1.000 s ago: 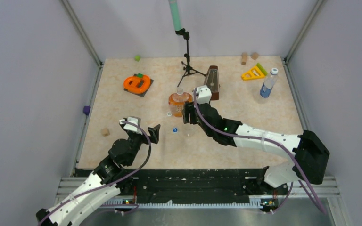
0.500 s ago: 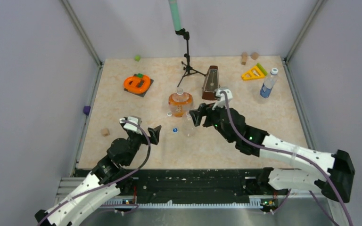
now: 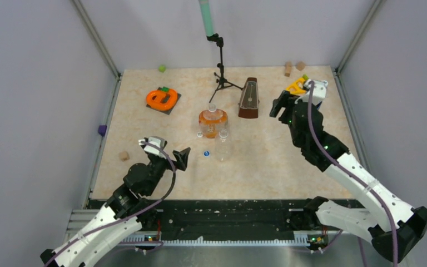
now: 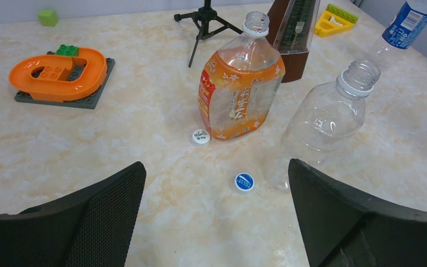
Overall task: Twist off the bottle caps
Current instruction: Pick up the plastic bottle at the center of the board.
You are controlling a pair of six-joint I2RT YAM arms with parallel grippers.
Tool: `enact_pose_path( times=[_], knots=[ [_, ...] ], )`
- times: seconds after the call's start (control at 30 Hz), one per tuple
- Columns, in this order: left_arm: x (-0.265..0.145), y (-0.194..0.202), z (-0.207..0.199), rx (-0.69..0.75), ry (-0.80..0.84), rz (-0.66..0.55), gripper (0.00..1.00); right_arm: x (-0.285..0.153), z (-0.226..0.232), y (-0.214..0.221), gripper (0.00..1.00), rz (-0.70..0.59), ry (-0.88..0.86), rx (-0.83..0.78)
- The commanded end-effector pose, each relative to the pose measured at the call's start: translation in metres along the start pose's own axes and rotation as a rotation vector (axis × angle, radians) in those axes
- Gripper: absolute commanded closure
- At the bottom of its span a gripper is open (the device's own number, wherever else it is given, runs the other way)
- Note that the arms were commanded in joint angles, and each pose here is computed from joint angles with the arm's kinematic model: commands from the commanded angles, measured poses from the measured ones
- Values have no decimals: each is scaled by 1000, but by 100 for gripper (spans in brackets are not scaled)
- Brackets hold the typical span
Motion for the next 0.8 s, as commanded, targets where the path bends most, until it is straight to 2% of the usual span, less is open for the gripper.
enact_pose_path(
  times=[0.0,0.17,0.3,0.5,0.77],
  knots=[
    [-2,-28,-8,-12,36,-87,1,9,-35,-37,25,-26,125,3],
    [-4,-34,-8,3,34,-98,1,30,-72,-71,25,-34,234,11],
    [-4,-35,-9,-3,44,-104,1,53,-102,-85,25,18,313,7],
    [-5,-38,-11,2,58,-107,1,94,-144,-78,25,120,387,14],
    [-9,-40,-10,-8,63,-116,1,135,-161,-56,28,218,394,-48]
  ],
)
Point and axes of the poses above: each gripper's point midway between its finger pads, its own x axis out along the fingers, its own z axis along the line the jaws close on, y = z × x, the point moved 6 cm from there along -x, back along the fingers, and after that the axes turned 8 degrees about -x, right-handed, at the moved point
